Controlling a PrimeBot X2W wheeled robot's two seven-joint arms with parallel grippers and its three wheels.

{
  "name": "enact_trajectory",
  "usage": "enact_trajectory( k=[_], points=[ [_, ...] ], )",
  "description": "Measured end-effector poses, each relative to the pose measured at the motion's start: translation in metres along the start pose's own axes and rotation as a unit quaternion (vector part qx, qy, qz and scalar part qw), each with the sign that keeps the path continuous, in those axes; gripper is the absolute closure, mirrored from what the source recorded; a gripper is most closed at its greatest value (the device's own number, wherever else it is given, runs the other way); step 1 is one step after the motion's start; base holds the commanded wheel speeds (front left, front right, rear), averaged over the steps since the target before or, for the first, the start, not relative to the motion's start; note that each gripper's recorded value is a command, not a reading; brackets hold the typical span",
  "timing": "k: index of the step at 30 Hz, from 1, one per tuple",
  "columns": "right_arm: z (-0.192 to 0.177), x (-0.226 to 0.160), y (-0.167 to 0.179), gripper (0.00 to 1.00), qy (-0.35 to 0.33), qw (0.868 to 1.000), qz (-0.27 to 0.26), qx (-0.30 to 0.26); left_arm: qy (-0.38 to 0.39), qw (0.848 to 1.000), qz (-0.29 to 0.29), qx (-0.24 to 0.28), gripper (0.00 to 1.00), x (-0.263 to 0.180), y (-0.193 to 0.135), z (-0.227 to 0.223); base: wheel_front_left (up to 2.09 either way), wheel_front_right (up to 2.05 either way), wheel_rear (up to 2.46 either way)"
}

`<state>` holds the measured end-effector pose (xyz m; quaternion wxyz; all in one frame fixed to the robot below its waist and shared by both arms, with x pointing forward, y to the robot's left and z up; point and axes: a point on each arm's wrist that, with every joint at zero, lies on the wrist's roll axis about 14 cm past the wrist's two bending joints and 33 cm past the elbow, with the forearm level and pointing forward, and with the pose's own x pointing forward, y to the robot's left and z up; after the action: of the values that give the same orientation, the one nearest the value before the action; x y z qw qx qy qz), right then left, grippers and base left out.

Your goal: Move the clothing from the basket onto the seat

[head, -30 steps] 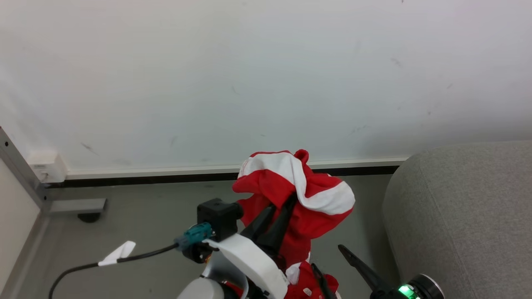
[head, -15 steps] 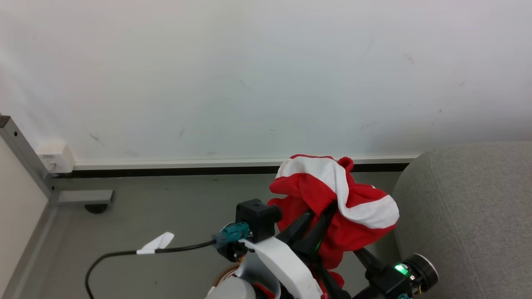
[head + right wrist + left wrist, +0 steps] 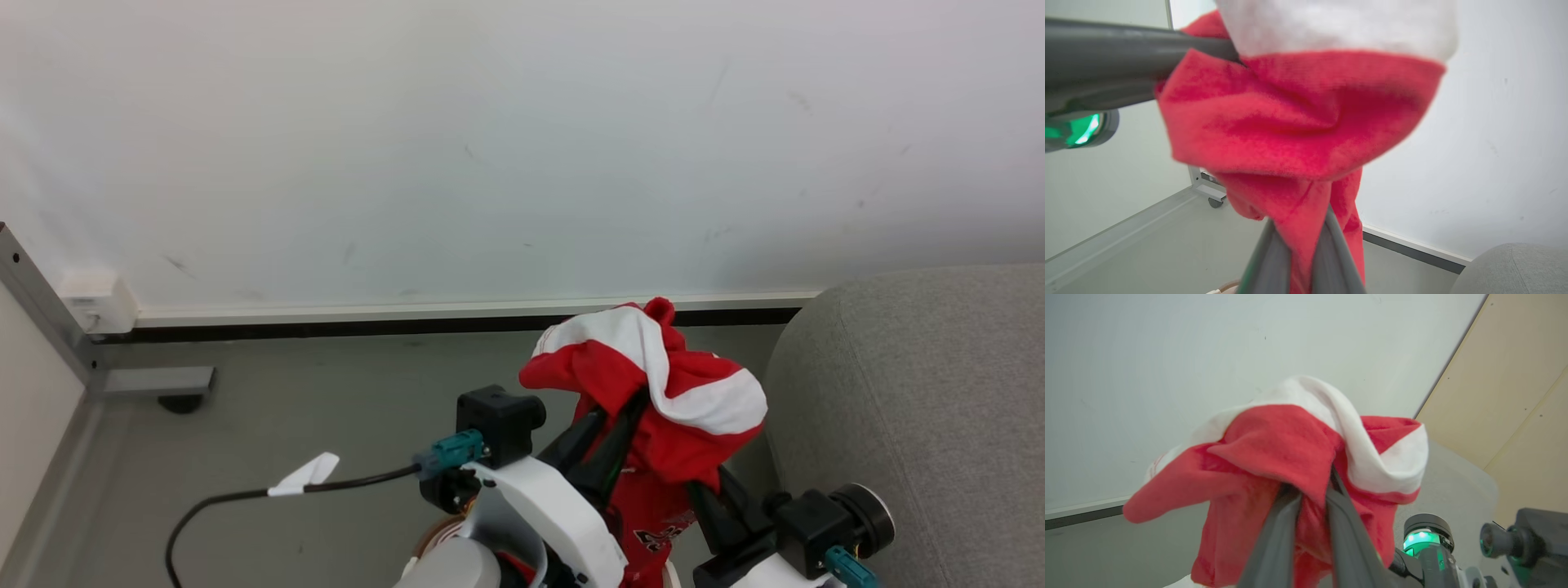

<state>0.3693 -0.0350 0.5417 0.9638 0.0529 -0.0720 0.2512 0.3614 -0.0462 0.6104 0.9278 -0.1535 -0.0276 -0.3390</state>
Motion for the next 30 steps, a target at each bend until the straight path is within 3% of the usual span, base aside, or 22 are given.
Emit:
enact_trajectory(
  k=[2, 3, 4, 18, 30],
  points=[
    [0.002, 0.000, -0.003, 1.00, -0.004, 1.000, -0.004, 0.002, 0.000, 1.000, 0.003, 0.000, 0.56, 0.001, 0.002, -0.001, 0.00, 0.00, 0.00],
    [0.004, 0.000, -0.005, 1.00, -0.007, 1.000, -0.008, 0.003, 0.000, 1.000, 0.004, 0.000, 0.04, 0.001, 0.002, -0.002, 0.00, 0.00, 0.00],
    [0.006, 0.000, -0.007, 1.00, -0.010, 1.000, -0.012, 0.004, -0.002, 1.000, 0.005, 0.000, 0.00, 0.001, 0.003, -0.001, 0.00, 0.00, 0.00],
    [0.033, -0.014, -0.063, 1.00, -0.050, 0.994, -0.098, -0.005, 0.014, 1.000, -0.006, 0.008, 0.00, 0.001, 0.002, -0.016, 0.00, 0.00, 0.00],
    [0.062, -0.064, -0.131, 1.00, -0.081, 0.972, -0.217, -0.050, 0.034, 0.998, -0.060, 0.006, 0.00, 0.010, -0.024, -0.044, 0.00, 0.00, 0.00]
  ],
)
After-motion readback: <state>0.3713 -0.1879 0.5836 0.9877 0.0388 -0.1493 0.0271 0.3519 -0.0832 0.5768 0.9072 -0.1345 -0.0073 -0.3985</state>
